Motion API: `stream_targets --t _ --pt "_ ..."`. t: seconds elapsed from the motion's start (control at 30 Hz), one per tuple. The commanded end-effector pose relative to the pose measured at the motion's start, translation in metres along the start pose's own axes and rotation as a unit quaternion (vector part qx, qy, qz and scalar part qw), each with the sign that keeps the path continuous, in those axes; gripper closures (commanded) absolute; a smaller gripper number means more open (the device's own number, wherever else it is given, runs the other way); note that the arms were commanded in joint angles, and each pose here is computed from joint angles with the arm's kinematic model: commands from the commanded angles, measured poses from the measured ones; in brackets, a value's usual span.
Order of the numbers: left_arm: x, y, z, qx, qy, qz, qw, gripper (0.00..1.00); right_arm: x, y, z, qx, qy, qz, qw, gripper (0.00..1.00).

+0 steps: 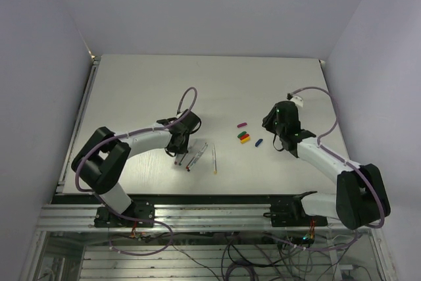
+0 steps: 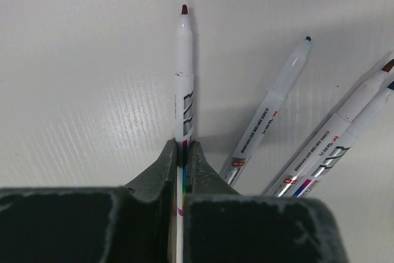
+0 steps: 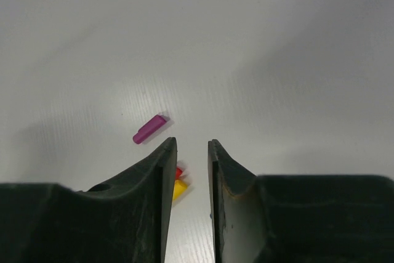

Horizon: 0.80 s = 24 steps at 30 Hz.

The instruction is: Insert the pens into the pen caps

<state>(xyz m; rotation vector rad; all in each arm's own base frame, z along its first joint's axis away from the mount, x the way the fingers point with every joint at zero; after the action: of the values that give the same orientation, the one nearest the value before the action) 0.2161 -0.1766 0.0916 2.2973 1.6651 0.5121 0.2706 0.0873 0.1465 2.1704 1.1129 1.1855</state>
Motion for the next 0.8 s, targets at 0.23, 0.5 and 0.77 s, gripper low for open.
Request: stream_targets --t 0.23,0.5,0.77 --pt "0.030 0.009 -0.021 -0.049 0.027 -0.017 0.998 0.93 0.044 -0.025 0.015 0.079 0.025 -0.038 0.996 0.73" --pt "0.044 0.033 -0.048 -0.134 0.059 -0.041 0.988 0.93 0.065 -0.046 0.034 0.125 -0.015 -0.048 0.991 0.49" --pt "0.043 0.032 -0.043 -0.137 0.048 -0.040 0.989 0.93 0.066 -0.050 0.044 0.136 -0.049 -0.034 0.989 0.51"
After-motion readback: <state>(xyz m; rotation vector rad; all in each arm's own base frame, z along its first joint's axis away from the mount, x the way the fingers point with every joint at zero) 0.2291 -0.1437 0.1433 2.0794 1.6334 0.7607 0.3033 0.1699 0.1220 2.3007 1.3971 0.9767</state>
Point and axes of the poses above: each gripper's point midway between its finger pads, its own z axis out along the fingers, its own x axis along the line the jaws close on, y = z × x, the point moved 9 cm from there along -z, back along the fingers, and after that the axes turned 10 degrees about z, right-handed, at the moved point
